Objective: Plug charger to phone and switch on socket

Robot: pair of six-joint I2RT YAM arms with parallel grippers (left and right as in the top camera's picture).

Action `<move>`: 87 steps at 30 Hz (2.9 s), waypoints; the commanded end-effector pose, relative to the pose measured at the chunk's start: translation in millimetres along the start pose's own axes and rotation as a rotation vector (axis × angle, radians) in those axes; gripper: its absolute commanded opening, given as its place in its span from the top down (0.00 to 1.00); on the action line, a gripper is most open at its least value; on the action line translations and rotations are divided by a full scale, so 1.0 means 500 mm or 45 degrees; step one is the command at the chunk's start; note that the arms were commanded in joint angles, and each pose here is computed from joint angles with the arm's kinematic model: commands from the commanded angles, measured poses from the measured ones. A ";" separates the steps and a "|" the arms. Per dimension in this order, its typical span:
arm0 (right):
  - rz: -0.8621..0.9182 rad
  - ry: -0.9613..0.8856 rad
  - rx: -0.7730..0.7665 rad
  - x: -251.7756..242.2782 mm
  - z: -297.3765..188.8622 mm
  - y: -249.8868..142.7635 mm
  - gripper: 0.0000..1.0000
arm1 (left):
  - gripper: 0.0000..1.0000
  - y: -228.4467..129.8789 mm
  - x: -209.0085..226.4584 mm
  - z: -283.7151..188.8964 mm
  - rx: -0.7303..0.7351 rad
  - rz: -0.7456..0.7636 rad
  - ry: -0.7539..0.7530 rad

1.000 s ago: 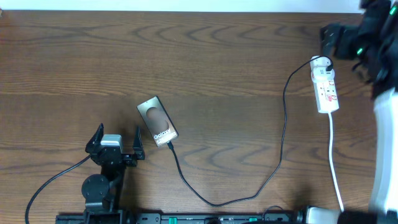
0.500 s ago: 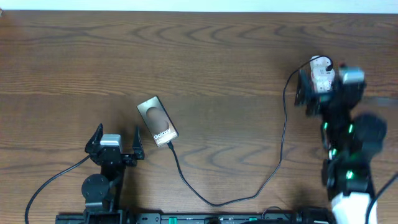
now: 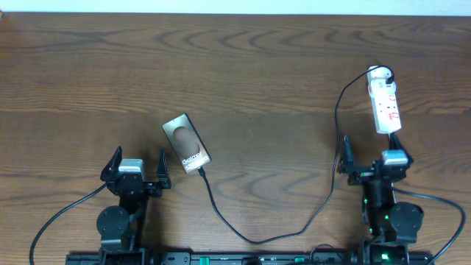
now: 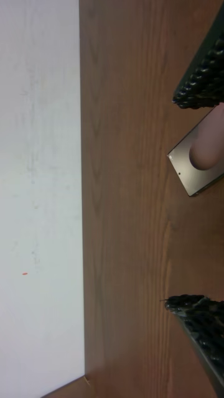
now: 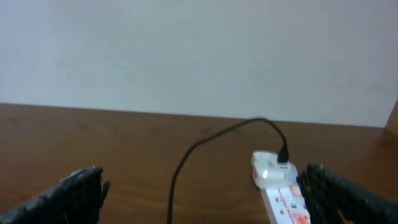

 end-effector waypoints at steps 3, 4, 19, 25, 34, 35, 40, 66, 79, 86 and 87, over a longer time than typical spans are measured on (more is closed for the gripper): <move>-0.008 -0.045 0.094 0.002 -0.017 -0.037 0.01 | 0.07 -0.022 0.003 0.001 0.062 -0.008 0.002; -0.007 -0.055 0.111 0.002 -0.020 -0.042 0.01 | 0.07 -0.022 0.003 0.001 0.062 -0.008 0.002; -0.054 -0.093 0.164 0.000 -0.038 -0.056 0.01 | 0.06 -0.022 0.003 0.001 0.062 -0.008 0.002; -0.050 -0.093 0.161 0.000 -0.037 -0.056 0.01 | 0.07 -0.022 0.003 0.001 0.062 -0.008 0.002; -0.050 -0.094 0.161 0.000 -0.037 -0.056 0.01 | 0.07 -0.022 0.003 0.001 0.062 -0.008 0.002; -0.050 -0.094 0.161 0.000 -0.037 -0.056 0.01 | 0.07 -0.022 0.003 0.001 0.062 -0.008 0.002; -0.050 -0.094 0.161 0.000 -0.037 -0.056 0.01 | 0.07 -0.022 0.003 0.001 0.061 -0.007 0.002; -0.050 -0.094 0.161 0.000 -0.037 -0.056 0.01 | 0.07 -0.022 0.003 0.001 0.062 -0.008 0.002; -0.050 -0.094 0.161 0.000 -0.037 -0.056 0.01 | 0.06 -0.022 0.003 0.001 0.062 -0.008 0.002; -0.050 -0.094 0.161 0.000 -0.037 -0.056 0.01 | 0.07 -0.022 0.003 0.001 0.061 -0.007 0.002; -0.050 -0.094 0.161 0.000 -0.037 -0.056 0.01 | 0.07 -0.022 0.003 0.001 0.062 -0.008 0.002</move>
Point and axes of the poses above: each gripper's point midway between its finger pads, its own z axis out along the fingers, its own x axis along the line the jaws close on, y = z × x, the point moved 8 cm from there along -z, back along the fingers, and after that the axes turned 10 degrees about -z, right-handed, at the moved point
